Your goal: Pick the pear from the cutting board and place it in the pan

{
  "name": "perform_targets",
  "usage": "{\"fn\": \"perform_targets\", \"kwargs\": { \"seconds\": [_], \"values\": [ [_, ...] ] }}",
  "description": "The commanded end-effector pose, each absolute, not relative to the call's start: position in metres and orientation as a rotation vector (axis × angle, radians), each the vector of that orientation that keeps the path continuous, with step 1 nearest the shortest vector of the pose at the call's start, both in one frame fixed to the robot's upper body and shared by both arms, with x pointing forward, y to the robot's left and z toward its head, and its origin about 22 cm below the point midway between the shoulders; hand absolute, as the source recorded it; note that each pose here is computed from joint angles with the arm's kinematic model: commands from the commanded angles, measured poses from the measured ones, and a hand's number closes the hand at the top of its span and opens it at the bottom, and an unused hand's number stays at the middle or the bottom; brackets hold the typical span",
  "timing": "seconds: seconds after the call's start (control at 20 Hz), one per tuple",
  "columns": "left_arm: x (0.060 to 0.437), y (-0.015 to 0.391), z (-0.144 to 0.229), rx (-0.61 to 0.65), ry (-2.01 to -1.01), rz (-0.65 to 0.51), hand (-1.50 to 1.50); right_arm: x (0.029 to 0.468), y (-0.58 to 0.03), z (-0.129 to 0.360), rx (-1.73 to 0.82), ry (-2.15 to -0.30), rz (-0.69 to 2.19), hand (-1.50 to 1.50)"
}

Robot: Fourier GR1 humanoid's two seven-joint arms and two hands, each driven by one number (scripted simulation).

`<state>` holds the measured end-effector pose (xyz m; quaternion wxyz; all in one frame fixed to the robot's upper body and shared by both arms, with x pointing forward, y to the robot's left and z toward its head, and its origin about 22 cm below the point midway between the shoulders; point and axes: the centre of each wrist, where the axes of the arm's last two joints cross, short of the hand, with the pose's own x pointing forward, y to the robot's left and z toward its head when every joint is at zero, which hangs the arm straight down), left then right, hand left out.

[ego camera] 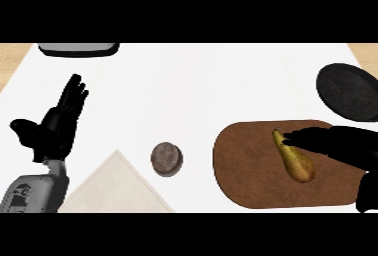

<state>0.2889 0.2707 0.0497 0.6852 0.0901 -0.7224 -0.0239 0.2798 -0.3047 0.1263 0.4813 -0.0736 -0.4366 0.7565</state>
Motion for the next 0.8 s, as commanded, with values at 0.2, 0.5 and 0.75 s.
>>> {"fn": "perform_targets", "kwargs": {
  "seconds": [0.2, 0.5, 0.75],
  "values": [
    [0.303, 0.264, 0.038, 0.204, -1.632, -0.042, 0.0, 0.284, -0.292, 0.125, -0.113, -1.037, 1.882, -1.5],
    [0.298, 0.283, 0.051, 0.201, -1.622, -0.017, 0.0, 0.272, -0.281, 0.089, -0.169, -0.973, 1.942, -1.5],
    [0.301, 0.283, 0.051, 0.217, -1.611, -0.056, 0.0, 0.277, -0.298, 0.058, -0.138, -0.933, 1.957, -1.5]
  ]
}}
